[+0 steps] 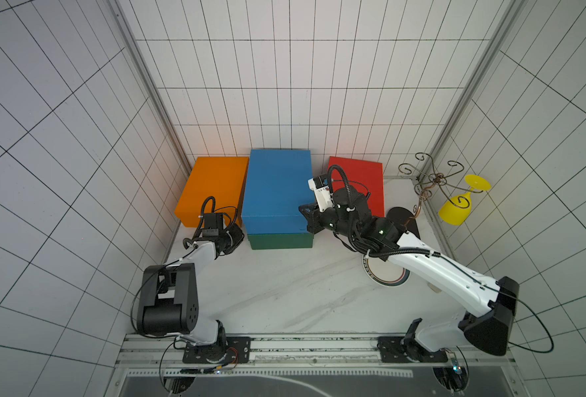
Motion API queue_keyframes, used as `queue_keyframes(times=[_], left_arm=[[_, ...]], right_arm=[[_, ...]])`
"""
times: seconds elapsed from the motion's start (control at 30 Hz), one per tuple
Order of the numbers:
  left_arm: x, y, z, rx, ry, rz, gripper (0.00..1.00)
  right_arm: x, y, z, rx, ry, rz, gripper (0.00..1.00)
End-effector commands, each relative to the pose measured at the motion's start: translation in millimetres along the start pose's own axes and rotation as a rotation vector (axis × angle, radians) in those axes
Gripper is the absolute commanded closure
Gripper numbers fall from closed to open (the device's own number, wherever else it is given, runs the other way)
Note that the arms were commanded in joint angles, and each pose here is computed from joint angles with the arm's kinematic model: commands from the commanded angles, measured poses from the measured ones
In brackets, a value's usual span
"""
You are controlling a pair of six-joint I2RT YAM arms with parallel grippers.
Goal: Stack the shoeboxes
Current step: Adjust the shoeboxes at the center of the board.
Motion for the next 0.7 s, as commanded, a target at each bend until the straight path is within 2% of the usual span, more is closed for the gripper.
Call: queue_keyframes(times=[0.0, 0.67], left_arm=[[9.8, -23.9, -3.0, 0.041, -0.010, -0.058, 1.00], [42.6, -89.6, -68.7, 0.190, 0.108, -0.121, 1.00]], right_arm=[[-21.4, 5.1, 48.7, -0.009, -0.107, 0.003, 0.95], [-20.6, 6.0, 49.6, -0.011, -0.107, 0.005, 0.95]])
Point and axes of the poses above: each gripper's point midway between its finger pads, its own x axis out along the fingers, its own y axis along the line the jaws close on, z = x × y, the point moved 1 cm from there along -x, back along the fingers, and after that the axes turned 11 degrees about -x, right-handed, at the moved point
